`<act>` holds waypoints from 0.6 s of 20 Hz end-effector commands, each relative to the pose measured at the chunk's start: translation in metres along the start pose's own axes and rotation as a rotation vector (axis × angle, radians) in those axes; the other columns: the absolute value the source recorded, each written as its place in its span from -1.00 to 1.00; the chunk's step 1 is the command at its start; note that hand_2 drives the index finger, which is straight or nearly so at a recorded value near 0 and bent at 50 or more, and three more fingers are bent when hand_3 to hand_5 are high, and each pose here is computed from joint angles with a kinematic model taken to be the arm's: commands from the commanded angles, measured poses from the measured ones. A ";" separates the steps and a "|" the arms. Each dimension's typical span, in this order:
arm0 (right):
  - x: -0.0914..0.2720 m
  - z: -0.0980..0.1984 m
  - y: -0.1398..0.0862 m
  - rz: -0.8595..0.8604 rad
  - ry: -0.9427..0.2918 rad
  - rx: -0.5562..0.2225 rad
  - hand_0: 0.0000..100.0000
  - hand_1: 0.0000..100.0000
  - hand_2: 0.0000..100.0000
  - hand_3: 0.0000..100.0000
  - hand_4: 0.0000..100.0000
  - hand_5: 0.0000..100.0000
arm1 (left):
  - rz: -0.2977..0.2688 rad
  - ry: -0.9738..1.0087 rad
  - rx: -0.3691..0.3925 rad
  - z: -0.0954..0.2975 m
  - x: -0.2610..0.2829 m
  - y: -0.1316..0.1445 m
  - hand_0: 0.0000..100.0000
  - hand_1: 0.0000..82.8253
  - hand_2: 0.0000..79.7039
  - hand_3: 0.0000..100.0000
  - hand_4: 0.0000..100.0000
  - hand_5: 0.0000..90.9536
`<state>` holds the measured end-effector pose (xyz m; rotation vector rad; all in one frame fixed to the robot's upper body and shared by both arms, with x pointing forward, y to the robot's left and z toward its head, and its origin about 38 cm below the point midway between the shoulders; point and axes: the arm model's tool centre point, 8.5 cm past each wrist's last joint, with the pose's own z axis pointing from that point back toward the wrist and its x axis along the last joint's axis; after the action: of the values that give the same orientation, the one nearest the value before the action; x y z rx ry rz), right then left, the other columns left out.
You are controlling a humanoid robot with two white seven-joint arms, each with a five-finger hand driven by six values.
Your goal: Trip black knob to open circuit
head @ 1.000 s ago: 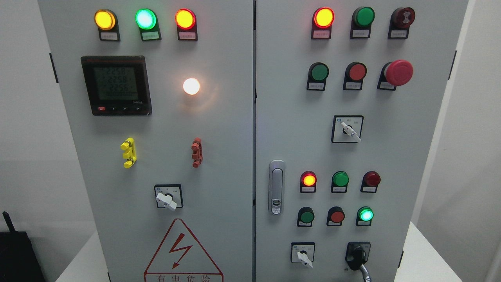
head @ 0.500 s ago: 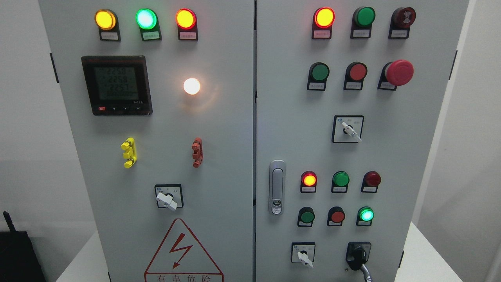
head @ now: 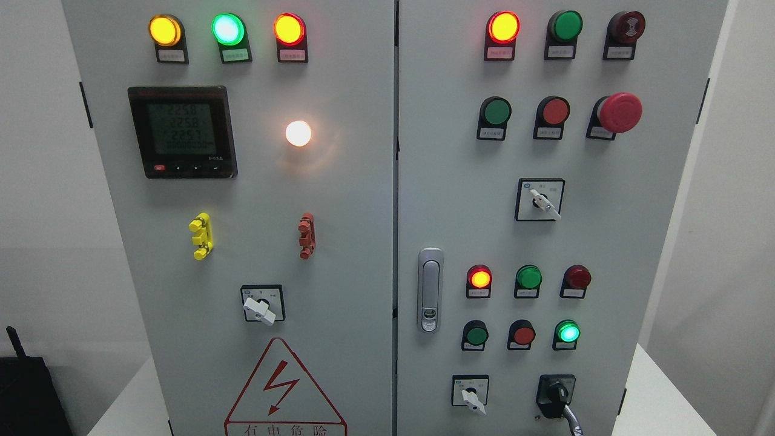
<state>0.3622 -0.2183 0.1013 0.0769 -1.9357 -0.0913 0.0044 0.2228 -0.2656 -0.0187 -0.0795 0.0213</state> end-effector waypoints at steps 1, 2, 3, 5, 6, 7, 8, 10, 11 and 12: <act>0.015 -0.009 0.002 -0.002 -0.061 0.020 1.00 0.80 -1.00 1.00 0.79 0.65 | 0.003 -0.006 -0.001 0.000 0.003 -0.001 -0.76 -0.06 -1.00 -1.00 -1.00 -1.00; 0.015 -0.009 0.002 -0.002 -0.061 0.018 1.00 0.80 -1.00 1.00 0.79 0.65 | 0.003 -0.006 -0.001 0.000 0.003 -0.001 -0.76 -0.06 -1.00 -1.00 -1.00 -1.00; 0.015 -0.009 0.001 -0.003 -0.061 0.016 1.00 0.80 -1.00 1.00 0.79 0.65 | 0.003 -0.004 -0.001 0.000 0.002 -0.001 -0.76 -0.06 -1.00 -1.00 -1.00 -1.00; 0.015 -0.009 0.000 -0.002 -0.061 0.015 1.00 0.80 -1.00 1.00 0.79 0.65 | 0.003 -0.006 -0.001 0.000 0.003 -0.001 -0.76 -0.06 -1.00 -1.00 -1.00 -1.00; 0.015 -0.009 -0.001 0.002 -0.062 0.013 1.00 0.80 -1.00 1.00 0.79 0.65 | 0.003 -0.006 -0.001 0.000 0.003 -0.001 -0.76 -0.06 -1.00 -1.00 -1.00 -1.00; 0.015 -0.009 -0.002 0.001 -0.062 0.011 1.00 0.80 -1.00 1.00 0.79 0.65 | 0.003 -0.006 -0.001 0.000 0.003 -0.001 -0.76 -0.06 -1.00 -1.00 -1.00 -1.00; 0.015 -0.009 -0.002 -0.003 -0.062 0.010 1.00 0.80 -1.00 1.00 0.79 0.65 | 0.003 -0.006 -0.001 0.000 0.003 -0.001 -0.76 -0.06 -1.00 -1.00 -1.00 -1.00; 0.015 -0.009 -0.003 -0.005 -0.062 0.008 1.00 0.80 -1.00 1.00 0.79 0.65 | 0.003 -0.006 -0.001 0.000 0.003 -0.001 -0.76 -0.06 -1.00 -1.00 -1.00 -1.00; 0.015 -0.009 -0.003 -0.008 -0.061 0.007 1.00 0.80 -1.00 1.00 0.79 0.65 | 0.003 -0.004 -0.001 0.000 0.002 -0.001 -0.76 -0.06 -1.00 -1.00 -1.00 -1.00; 0.015 -0.009 -0.003 -0.008 -0.061 0.007 1.00 0.80 -1.00 1.00 0.79 0.65 | 0.003 -0.006 -0.001 0.000 0.003 -0.001 -0.76 -0.06 -1.00 -1.00 -1.00 -1.00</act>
<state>0.3623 -0.2222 0.1019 0.0771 -1.9381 -0.1003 0.0044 0.2228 -0.2656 -0.0186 -0.0794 0.0213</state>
